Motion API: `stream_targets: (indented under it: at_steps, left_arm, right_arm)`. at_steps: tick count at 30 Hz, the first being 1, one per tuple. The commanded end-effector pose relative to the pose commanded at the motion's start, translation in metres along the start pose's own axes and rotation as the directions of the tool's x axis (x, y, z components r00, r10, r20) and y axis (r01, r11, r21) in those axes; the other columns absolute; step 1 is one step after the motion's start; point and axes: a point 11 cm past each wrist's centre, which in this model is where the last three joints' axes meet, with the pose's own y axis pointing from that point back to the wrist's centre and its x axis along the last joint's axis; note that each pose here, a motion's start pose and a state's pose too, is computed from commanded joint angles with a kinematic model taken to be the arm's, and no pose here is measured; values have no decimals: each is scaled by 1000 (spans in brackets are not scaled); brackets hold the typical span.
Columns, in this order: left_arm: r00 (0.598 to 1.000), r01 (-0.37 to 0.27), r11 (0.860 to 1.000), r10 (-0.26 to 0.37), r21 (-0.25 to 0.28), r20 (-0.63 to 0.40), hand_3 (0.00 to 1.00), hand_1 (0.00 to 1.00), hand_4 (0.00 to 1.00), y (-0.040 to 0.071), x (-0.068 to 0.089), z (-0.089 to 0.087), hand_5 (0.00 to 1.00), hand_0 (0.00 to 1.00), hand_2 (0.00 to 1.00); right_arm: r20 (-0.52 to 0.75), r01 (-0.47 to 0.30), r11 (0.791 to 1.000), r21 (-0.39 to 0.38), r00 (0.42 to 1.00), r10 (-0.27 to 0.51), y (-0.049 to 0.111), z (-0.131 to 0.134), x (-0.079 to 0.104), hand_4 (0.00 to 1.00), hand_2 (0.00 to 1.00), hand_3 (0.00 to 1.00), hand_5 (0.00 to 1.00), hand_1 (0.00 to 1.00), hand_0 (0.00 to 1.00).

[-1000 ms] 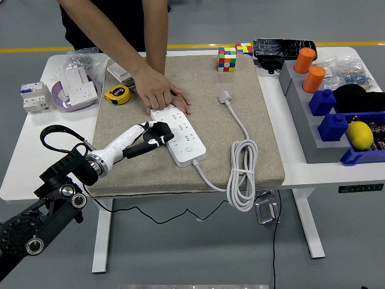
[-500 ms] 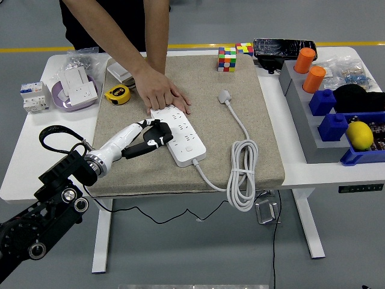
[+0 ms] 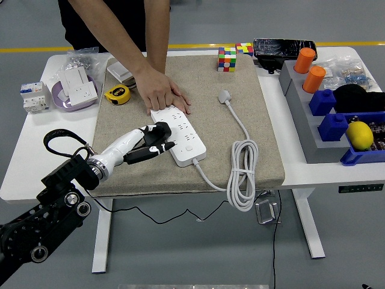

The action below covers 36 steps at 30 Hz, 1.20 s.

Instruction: Pick up the plug,place it near the board,insert it into the board,press the button

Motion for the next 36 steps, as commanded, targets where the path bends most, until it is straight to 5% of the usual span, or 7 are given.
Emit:
stream_targets:
  at_steps: [19, 36]
  left_arm:
    - [997, 53, 998, -51, -26, 64, 960, 998, 998, -10, -13, 11, 998, 998, 997]
    - [991, 57, 998, -51, -41, 120, 953, 998, 998, -16, -9, 18, 998, 998, 996]
  right_arm:
    - [-8, -4, 1000, -1, 1000, 4, 0, 1, 1, 998, 766, 778, 806, 794, 872]
    - [-5, -5, 1000, 2, 1000, 5, 0, 0, 1, 998, 766, 778, 808, 794, 871]
